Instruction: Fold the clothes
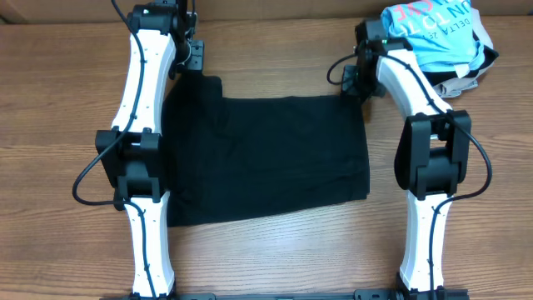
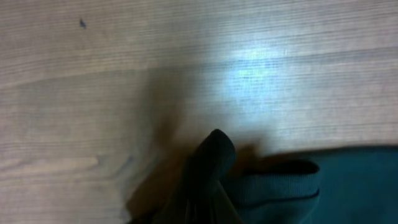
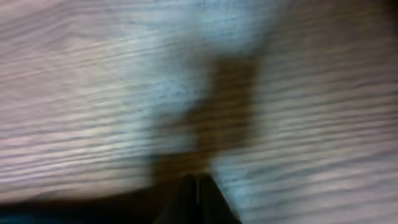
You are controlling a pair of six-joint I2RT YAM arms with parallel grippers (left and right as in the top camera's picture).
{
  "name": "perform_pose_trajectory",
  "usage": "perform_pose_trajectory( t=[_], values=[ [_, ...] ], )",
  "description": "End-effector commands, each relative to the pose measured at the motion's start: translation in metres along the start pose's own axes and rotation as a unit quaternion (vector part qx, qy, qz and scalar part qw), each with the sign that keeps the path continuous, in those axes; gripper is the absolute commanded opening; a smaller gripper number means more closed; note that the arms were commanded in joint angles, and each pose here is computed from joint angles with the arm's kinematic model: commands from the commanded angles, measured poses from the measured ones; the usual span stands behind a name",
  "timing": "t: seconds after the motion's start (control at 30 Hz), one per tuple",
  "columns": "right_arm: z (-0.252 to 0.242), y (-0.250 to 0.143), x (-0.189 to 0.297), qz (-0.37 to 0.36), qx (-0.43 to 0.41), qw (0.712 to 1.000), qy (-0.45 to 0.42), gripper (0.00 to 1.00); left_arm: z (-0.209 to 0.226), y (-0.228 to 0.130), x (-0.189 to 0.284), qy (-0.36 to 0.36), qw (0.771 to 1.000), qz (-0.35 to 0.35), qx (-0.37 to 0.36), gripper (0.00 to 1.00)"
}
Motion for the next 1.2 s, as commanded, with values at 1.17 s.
perform_pose_trajectory(
  t=[1.17],
  values=[
    [-0.029,-0.029,0.142,0.069,-0.020,0.997,0.023,0.04,0.044,-0.055,0.079,0.020,0.991,0.107,0.074,0.04]
  ],
)
Point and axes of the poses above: each gripper's point midway between its finger pads, its own x axis back along the fingers, its own z axis along the line the jaws close on, y = z × x, the point moved 6 cm from there along x, back along the fingers, and after that the axes turned 7 degrees about x, right-handed, at the moved point
